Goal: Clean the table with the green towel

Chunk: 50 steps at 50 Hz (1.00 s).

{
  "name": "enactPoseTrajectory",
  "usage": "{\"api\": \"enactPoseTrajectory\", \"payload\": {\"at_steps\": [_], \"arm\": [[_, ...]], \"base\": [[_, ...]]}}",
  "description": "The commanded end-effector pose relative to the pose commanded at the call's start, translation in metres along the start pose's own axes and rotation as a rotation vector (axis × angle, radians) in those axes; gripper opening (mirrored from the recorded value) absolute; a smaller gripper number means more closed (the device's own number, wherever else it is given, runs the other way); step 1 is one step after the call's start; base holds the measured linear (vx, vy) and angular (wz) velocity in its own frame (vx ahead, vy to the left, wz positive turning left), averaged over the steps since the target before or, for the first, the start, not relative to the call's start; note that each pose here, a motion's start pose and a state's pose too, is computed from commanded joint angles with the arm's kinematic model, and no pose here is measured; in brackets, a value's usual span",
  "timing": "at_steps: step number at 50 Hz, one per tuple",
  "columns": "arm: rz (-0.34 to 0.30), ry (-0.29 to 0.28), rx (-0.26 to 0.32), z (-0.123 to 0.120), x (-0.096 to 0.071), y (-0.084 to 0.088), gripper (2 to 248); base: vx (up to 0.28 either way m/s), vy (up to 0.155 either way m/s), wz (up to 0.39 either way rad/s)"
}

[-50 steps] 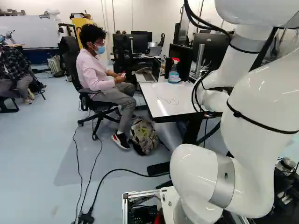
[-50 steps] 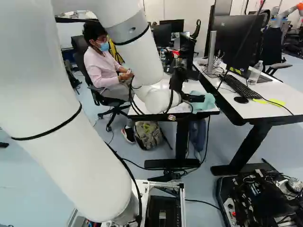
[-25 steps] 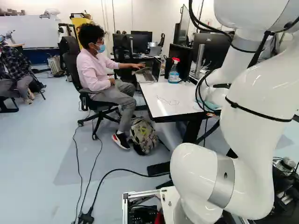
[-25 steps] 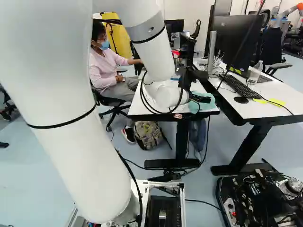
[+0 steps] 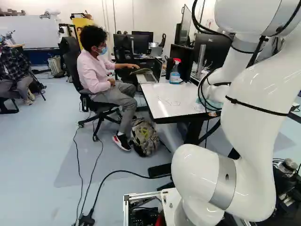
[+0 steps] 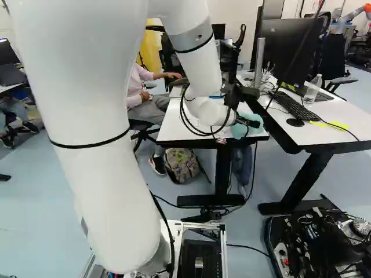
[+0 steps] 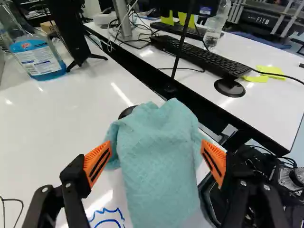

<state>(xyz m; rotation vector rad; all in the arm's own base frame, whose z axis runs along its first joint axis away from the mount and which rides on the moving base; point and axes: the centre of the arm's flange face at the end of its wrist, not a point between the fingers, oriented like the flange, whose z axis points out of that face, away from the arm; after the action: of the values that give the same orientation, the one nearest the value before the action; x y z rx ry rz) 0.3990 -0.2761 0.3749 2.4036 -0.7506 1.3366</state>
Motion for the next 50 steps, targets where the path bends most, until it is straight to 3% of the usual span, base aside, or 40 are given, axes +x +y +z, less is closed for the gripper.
{"api": "enactPoseTrajectory", "payload": {"at_steps": [16,41,42,47,48,50], "arm": [[-0.002,-0.063,0.003,0.004,-0.004,-0.002,247],[-0.003,-0.058,0.005,0.017,0.003,-0.003,247],[-0.003,-0.058,0.005,0.017,0.003,-0.003,231],[-0.003,-0.058,0.005,0.017,0.003,-0.003,231],[-0.003,-0.058,0.005,0.017,0.003,-0.003,193],[-0.003,-0.058,0.005,0.017,0.003,-0.003,193]], "base": [[0.0,0.0,0.0],[0.0,0.0,0.0],[0.0,0.0,0.0],[0.0,0.0,0.0],[0.0,0.0,0.0],[0.0,0.0,0.0]]}}
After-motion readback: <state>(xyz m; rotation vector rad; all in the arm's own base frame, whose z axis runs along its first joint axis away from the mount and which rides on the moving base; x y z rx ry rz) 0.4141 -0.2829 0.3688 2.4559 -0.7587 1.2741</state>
